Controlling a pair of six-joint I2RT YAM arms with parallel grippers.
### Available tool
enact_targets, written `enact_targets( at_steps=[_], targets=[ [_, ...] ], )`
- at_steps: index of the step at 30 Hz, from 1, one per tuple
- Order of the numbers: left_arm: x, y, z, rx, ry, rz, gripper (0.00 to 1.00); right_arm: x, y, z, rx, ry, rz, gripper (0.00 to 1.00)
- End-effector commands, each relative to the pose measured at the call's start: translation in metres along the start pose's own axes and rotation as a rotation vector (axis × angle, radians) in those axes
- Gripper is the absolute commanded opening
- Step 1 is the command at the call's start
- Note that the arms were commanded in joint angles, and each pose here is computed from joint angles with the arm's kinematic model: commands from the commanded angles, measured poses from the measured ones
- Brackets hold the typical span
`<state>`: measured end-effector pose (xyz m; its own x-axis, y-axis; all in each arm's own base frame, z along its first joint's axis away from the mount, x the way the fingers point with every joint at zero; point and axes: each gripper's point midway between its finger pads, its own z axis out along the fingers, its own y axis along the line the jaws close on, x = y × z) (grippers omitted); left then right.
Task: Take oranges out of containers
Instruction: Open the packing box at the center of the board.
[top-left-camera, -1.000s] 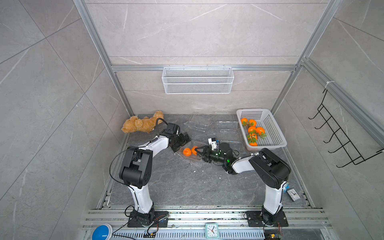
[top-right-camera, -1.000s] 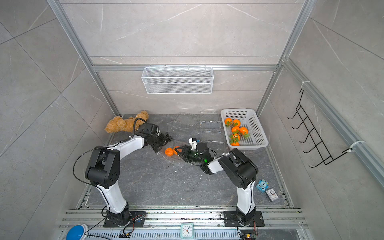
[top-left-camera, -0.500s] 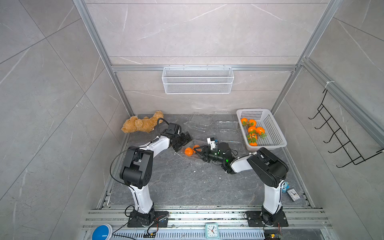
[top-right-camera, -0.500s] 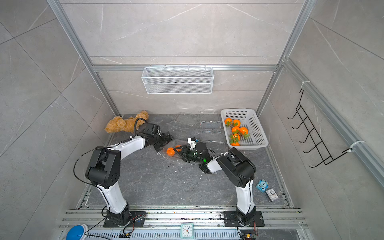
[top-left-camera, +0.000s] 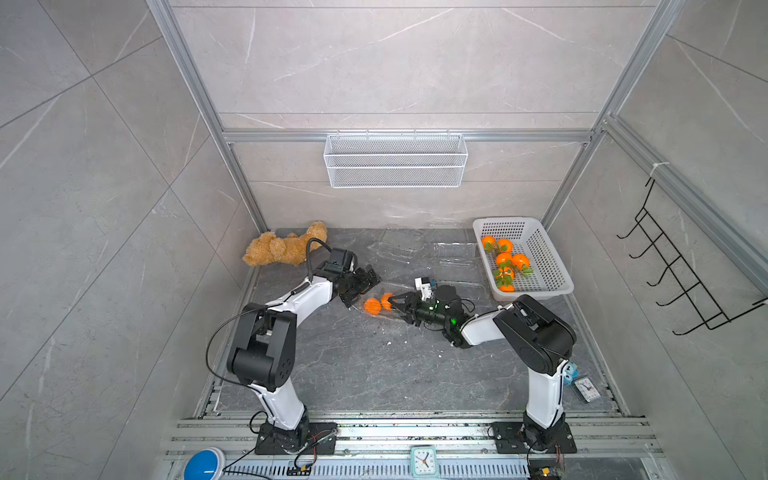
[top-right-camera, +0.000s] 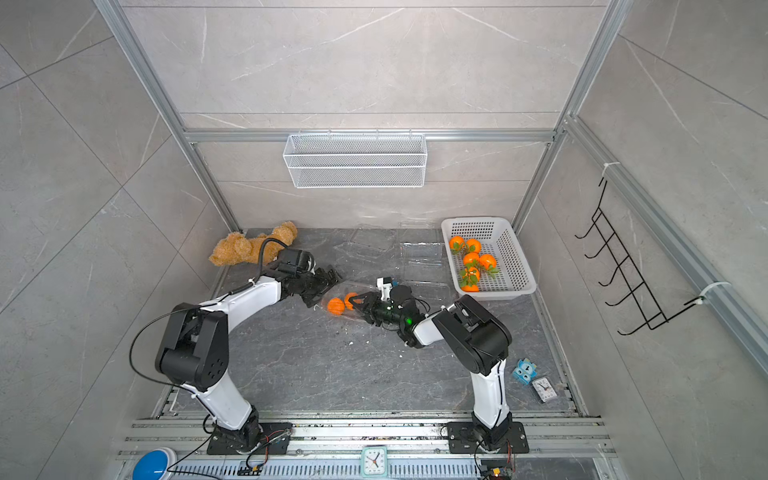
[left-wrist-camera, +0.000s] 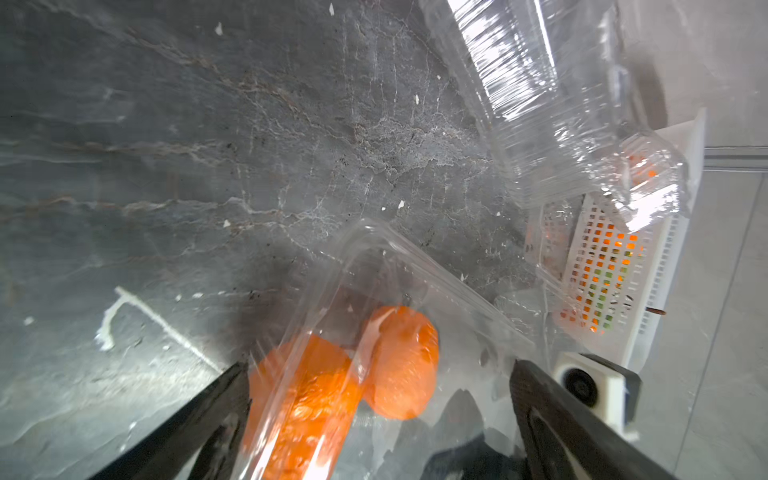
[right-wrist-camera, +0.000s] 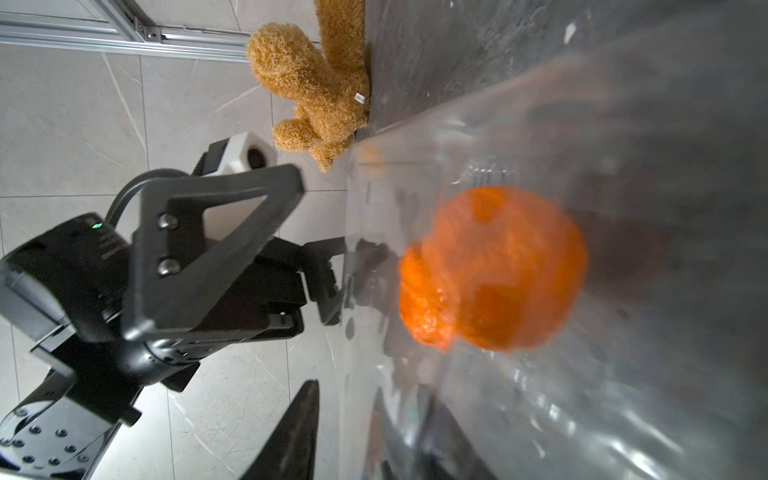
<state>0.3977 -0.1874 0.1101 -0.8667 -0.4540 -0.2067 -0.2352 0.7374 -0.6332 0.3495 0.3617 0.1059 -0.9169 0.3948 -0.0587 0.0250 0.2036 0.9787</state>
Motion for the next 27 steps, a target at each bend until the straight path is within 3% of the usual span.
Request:
enact_targets(
  at_steps=[1, 18, 27],
  targets=[
    [-0.005, 0.004, -0.03, 0.033, -0.049, -0.041, 1.0, -0.006, 0.014, 0.005, -0.009, -0.019, 0.038, 0.38],
    [0.04, 0.039, -0.046, 0.224, -0.101, -0.271, 0.96, -0.022, 0.018, 0.017, -0.042, -0.066, 0.168, 0.25],
    [0.042, 0.052, -0.037, 0.241, -0.103, -0.326, 0.85, -0.024, 0.015, 0.017, -0.024, -0.071, 0.167, 0.23]
  ],
)
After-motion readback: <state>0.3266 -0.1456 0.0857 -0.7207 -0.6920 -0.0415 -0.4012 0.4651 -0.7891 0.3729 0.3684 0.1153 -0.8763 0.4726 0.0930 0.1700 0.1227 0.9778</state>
